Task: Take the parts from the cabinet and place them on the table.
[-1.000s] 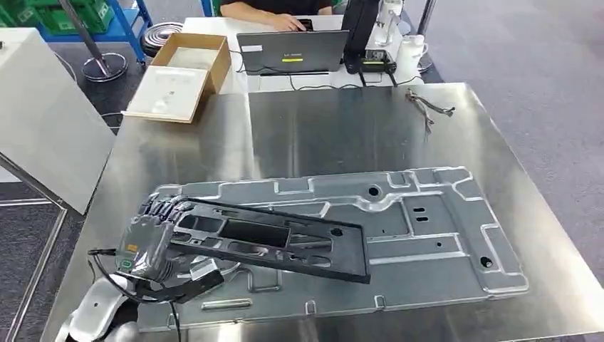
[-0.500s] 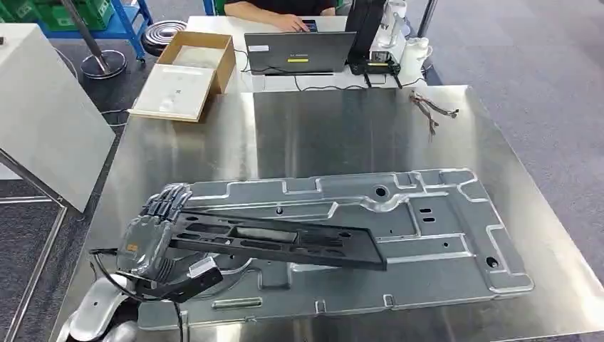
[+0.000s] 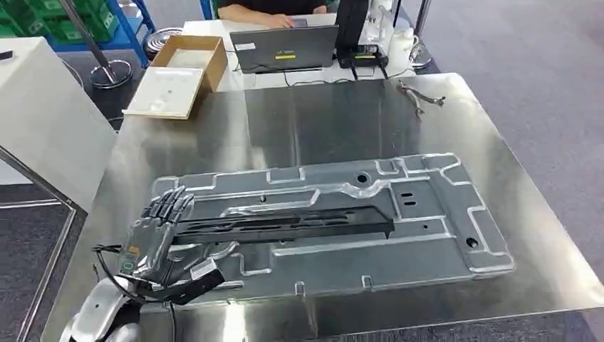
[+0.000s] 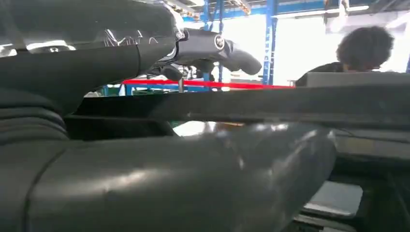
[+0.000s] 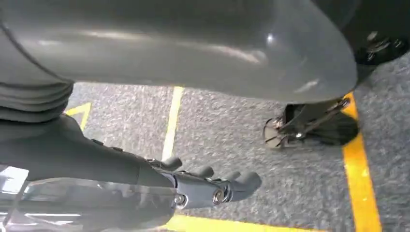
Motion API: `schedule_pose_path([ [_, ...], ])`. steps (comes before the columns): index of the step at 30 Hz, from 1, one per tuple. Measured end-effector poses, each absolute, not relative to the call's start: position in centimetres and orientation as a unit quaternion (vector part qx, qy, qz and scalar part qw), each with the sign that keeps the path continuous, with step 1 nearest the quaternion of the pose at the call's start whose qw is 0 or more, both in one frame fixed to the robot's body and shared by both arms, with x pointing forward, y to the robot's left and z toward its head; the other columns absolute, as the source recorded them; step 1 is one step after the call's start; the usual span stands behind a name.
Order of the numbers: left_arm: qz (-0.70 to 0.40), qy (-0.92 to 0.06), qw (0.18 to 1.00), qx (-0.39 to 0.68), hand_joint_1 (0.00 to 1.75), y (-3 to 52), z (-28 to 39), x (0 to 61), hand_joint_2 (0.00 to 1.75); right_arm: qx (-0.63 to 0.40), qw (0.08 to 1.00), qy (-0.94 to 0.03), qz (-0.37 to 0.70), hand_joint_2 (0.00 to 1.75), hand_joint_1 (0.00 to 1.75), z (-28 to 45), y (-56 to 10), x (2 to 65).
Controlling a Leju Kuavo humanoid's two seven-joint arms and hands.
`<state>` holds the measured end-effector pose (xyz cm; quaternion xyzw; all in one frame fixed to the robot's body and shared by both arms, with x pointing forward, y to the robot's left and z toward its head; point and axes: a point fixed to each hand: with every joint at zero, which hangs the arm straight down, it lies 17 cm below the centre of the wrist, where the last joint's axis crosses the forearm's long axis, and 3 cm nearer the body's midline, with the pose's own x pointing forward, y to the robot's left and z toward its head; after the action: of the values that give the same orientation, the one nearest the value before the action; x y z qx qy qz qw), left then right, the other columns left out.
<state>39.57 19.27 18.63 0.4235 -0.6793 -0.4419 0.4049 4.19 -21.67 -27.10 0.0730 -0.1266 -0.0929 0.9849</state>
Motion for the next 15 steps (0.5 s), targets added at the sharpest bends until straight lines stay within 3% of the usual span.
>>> schedule_pose_path([
  [15,-0.436,-0.684,0.402,0.425,0.00,19.19,19.25,39.66,0.00,0.070,0.985,-0.126,-0.092,0.00,0.00,-27.16,-22.14,4.14],
])
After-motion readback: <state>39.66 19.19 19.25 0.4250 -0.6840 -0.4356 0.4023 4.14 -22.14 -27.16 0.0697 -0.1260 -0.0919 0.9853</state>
